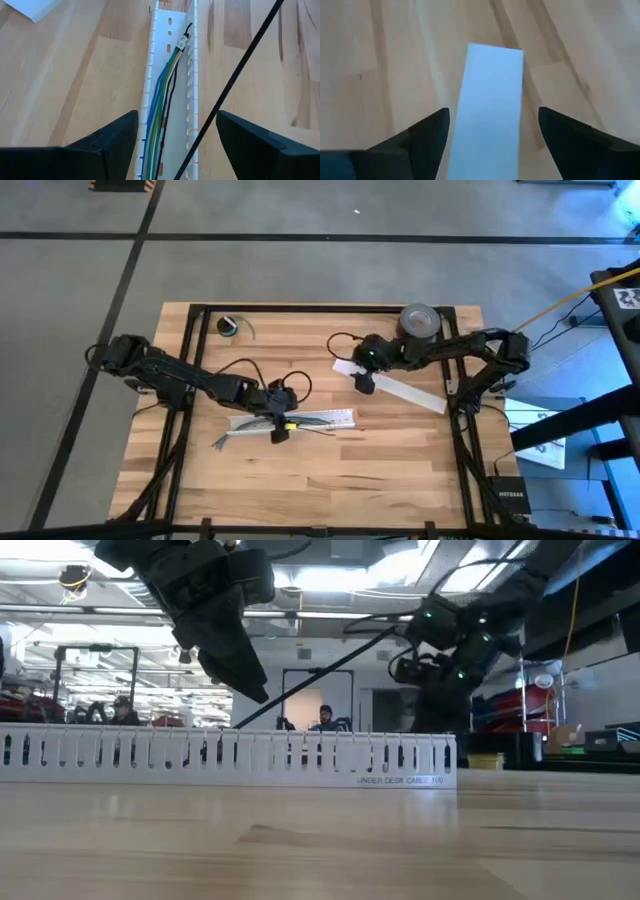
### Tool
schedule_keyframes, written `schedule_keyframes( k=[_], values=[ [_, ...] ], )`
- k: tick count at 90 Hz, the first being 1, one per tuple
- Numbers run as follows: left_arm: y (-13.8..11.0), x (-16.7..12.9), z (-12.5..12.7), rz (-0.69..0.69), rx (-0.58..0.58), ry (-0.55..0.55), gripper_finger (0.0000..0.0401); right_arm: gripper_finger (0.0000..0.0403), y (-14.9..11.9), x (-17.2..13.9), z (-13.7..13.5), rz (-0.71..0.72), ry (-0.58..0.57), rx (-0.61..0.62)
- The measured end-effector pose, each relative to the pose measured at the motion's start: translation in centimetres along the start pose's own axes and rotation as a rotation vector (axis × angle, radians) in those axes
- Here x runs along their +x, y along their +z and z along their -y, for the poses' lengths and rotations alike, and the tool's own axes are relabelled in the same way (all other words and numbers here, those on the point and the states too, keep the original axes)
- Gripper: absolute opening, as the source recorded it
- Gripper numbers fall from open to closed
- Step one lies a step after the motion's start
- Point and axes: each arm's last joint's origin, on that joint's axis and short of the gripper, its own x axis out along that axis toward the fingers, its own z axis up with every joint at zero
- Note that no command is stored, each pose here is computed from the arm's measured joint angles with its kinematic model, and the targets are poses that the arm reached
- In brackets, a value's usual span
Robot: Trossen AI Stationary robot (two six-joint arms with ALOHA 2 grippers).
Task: Ziptie cables
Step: Close the white cable duct
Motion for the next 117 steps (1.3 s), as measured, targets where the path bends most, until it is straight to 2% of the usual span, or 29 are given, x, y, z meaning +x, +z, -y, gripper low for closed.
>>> schedule_keyframes(
  k=[10, 32, 45, 61, 67, 78, 86, 117],
  values=[
    [0.0, 0.0, 0.0, 0.000, 0.001, 0.000, 0.0253, 0.0292, -1.6, 0.2, 0.0, 0.069, -0.029, 0.036],
    [0.0, 0.0, 0.0, 0.001, 0.003, 0.000, 0.0253, 0.0292, -3.7, 0.2, -0.2, 0.135, 0.005, 0.056],
    [0.0, 0.0, 0.0, 0.002, 0.003, 0.000, 0.0253, 0.0291, -3.6, 0.2, -0.3, 0.155, 0.023, 0.038],
    [0.0, 0.0, 0.0, 0.001, 0.003, 0.000, 0.0253, 0.0291, -2.1, 0.0, -0.4, 0.207, 0.082, 0.046],
    [0.0, 0.0, 0.0, 0.001, 0.003, 0.000, 0.0253, 0.0291, -2.1, 0.0, -0.7, 0.200, 0.097, 0.045],
    [0.0, 0.0, 0.0, 0.001, 0.003, 0.000, 0.0253, 0.0291, -3.0, 0.2, -0.9, 0.137, 0.046, 0.033],
    [0.0, 0.0, 0.0, 0.001, 0.003, 0.000, 0.0253, 0.0291, -3.9, 0.7, -1.0, 0.106, 0.070, 0.037],
    [0.0, 0.0, 0.0, 0.001, 0.002, 0.001, 0.0253, 0.0291, -4.3, 1.7, -0.9, 0.102, 0.034, 0.007]
  ],
)
